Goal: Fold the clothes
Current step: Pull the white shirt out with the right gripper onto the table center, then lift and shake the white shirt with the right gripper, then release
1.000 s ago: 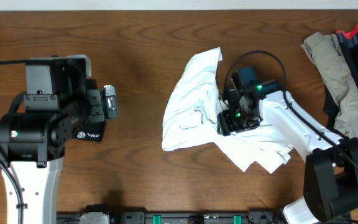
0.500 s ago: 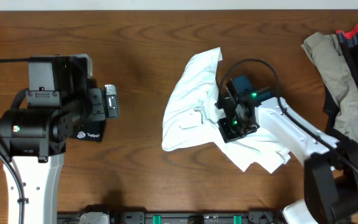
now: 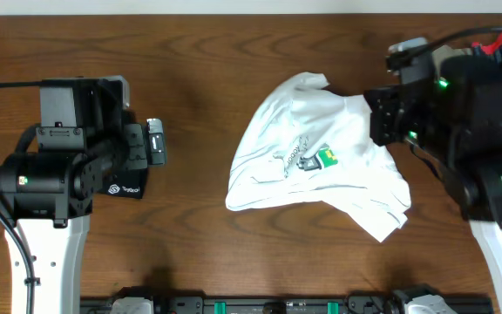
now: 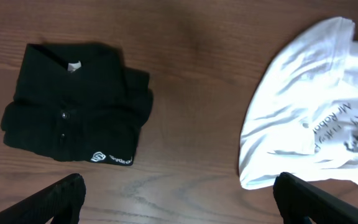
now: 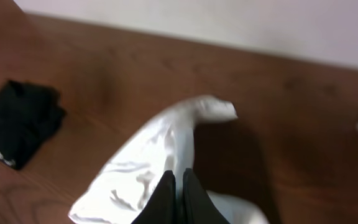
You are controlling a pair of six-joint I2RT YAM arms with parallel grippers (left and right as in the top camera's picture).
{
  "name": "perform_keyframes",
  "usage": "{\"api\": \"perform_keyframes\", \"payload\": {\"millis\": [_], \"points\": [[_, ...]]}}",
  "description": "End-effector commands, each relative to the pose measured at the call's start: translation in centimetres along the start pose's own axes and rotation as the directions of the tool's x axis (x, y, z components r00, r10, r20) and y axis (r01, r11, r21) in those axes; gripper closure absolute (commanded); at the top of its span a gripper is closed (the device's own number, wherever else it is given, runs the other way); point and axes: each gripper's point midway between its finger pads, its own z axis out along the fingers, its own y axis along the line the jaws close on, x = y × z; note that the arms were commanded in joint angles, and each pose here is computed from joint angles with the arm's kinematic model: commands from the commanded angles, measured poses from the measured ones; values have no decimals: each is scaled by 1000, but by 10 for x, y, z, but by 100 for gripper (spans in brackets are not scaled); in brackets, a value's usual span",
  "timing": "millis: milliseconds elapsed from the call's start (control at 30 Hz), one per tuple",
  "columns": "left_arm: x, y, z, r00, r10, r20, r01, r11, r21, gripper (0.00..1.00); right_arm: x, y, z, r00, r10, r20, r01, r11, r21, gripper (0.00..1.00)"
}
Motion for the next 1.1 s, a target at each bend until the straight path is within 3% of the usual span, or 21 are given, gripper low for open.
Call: {"api": "perform_keyframes", "payload": {"millis": [0, 133, 367, 500, 633, 900, 1067], "points": [[-5, 3, -4, 1000, -2, 16, 2, 1000, -14, 2, -12, -6, -8, 999, -16, 45, 14, 999, 40, 99], [-4, 2, -4, 1000, -2, 15, 2, 1000, -7, 2, -31, -17, -17, 991, 1, 135, -16, 994, 109, 99], [-4, -7, -4, 1000, -1, 14, 1, 999, 46, 2, -45, -2, -19, 982, 12, 188, -16, 1000, 23, 99], [-7, -8, -4, 1000, -1, 24, 0, 999, 48, 2, -70, -23, -33, 959, 5, 283, -44, 990, 132, 99], [-7, -10, -4, 1000, -1, 25, 0, 998, 62, 2, -95, 16, -52, 932, -34, 360, 58, 997, -58, 99], [-14, -41, -9, 999, 4, 47, -15, 970, 241, 2, -122, 28, -61, 884, 199, 422, -117, 970, -212, 99], [-14, -42, -10, 999, 6, 51, -19, 969, 245, 2, -159, 32, -78, 806, 203, 556, -68, 965, -253, 98]]}}
